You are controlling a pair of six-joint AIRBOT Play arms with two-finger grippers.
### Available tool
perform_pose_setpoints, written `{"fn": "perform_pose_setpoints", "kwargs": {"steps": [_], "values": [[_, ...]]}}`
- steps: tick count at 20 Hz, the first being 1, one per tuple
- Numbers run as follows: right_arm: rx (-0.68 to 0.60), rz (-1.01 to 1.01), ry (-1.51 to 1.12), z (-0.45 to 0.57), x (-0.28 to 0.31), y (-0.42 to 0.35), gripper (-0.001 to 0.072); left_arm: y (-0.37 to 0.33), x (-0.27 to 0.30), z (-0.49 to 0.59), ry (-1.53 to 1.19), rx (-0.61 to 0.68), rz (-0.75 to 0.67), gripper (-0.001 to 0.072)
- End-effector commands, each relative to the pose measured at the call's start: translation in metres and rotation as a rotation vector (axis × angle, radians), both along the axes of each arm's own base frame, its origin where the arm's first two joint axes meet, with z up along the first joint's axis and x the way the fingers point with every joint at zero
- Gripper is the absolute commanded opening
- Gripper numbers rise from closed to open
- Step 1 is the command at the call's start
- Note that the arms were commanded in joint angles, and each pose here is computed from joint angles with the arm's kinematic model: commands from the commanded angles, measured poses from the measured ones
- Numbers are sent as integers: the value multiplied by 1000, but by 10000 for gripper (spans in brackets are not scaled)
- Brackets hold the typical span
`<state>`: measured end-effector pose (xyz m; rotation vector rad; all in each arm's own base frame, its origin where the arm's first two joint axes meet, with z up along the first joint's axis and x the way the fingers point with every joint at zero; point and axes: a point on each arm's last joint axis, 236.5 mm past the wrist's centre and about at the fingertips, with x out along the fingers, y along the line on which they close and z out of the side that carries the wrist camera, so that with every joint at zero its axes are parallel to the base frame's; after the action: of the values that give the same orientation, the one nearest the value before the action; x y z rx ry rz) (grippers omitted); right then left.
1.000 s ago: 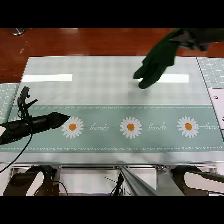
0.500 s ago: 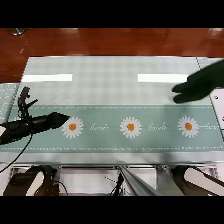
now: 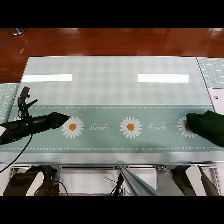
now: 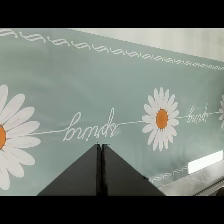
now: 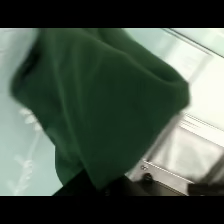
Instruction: Fold the shirts.
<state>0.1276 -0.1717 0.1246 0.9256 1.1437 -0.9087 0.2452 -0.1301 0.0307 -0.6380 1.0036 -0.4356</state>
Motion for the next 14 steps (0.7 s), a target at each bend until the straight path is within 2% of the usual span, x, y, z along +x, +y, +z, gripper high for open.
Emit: {"fn": "perform_pose_setpoints", "kwargs": {"steps": [1,2,3,4,7,9,10,11,12,14], "values": [[-57,-198,179,-27,-72,-2,91,1,1,0,-1,0,3,19],[-52,-205,224,-33,-83,1,284,1,1,0,-1,1,3,19],[-45,-189,250,-39,-85,3,444,1,2,0,-6,2,8,19],[-43,-137,250,-44,-77,3,504,4,7,2,-22,6,27,19],[-30,61,266,-47,-47,-1,505,15,33,32,-141,44,49,18],[-5,191,164,-38,7,3,502,18,60,75,-235,65,37,18],[30,294,28,-29,57,19,417,19,76,98,-276,72,28,18],[74,414,-132,-14,108,45,201,17,92,120,-302,72,9,17],[106,551,-318,9,161,81,43,10,104,139,-320,67,-26,18],[104,795,-619,53,238,167,41,-18,122,169,-348,53,-134,17]]}}
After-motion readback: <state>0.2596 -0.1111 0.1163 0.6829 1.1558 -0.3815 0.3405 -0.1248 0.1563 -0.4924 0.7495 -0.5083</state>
